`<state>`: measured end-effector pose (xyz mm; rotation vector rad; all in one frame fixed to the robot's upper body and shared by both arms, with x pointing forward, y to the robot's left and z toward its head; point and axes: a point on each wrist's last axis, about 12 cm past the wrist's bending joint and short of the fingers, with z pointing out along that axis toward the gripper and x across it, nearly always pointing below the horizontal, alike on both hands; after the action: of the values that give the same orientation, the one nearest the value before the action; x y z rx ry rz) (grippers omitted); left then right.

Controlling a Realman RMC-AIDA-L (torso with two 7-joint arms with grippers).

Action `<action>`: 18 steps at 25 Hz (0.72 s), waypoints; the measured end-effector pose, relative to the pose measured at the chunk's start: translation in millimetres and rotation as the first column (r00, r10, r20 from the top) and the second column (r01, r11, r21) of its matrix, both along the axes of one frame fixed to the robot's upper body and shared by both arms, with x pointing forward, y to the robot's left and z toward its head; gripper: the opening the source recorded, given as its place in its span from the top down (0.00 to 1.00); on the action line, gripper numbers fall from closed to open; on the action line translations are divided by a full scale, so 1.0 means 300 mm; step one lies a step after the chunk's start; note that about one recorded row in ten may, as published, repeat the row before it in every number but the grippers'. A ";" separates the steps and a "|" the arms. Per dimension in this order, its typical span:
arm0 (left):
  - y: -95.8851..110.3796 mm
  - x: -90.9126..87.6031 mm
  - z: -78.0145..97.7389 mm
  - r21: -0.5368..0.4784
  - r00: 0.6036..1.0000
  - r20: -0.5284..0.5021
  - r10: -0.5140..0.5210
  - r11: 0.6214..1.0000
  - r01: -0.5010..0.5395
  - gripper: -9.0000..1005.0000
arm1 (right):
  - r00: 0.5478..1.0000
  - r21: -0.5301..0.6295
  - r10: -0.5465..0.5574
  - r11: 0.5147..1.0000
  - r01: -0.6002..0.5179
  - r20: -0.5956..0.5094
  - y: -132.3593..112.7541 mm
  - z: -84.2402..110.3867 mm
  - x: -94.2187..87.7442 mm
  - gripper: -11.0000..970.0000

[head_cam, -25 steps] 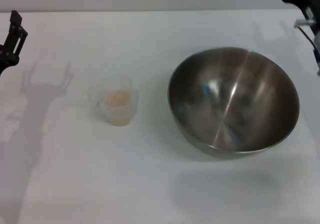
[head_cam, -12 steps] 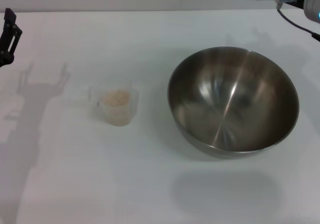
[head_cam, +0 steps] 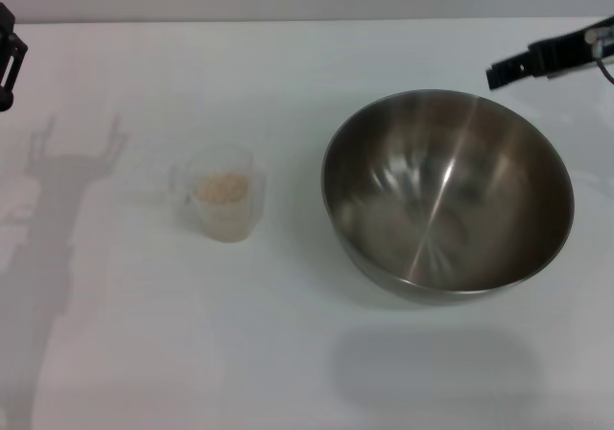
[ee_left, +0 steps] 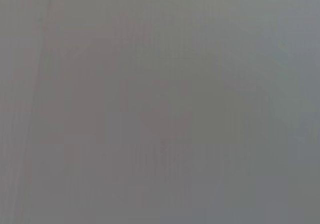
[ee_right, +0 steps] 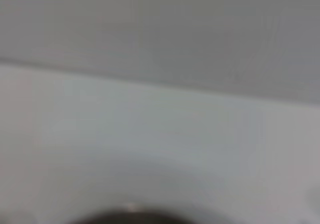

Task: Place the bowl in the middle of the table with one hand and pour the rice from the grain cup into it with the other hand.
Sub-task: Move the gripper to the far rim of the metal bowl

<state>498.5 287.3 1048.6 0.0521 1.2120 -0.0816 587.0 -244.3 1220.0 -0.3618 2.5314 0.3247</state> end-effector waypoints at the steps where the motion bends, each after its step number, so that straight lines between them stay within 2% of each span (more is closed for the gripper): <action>1: -0.001 0.005 0.004 -0.001 1.000 0.004 0.000 1.000 0.000 0.15 | 0.998 -0.017 0.003 1.000 -0.004 -0.058 -0.025 -0.015 0.010 0.19; 6: -0.006 0.014 0.010 0.000 1.000 0.012 -0.006 1.000 0.006 0.15 | 0.992 -0.045 0.013 0.999 -0.019 -0.126 -0.059 -0.049 0.023 0.19; 18: -0.010 0.026 0.016 0.002 1.000 0.016 -0.011 1.000 0.011 0.15 | 0.974 -0.044 0.061 0.996 -0.072 -0.216 -0.055 -0.156 0.051 0.19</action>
<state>506.2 284.2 1053.3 0.0614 1.1953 -0.0898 602.4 -260.8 1173.1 -0.4548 2.7482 0.3404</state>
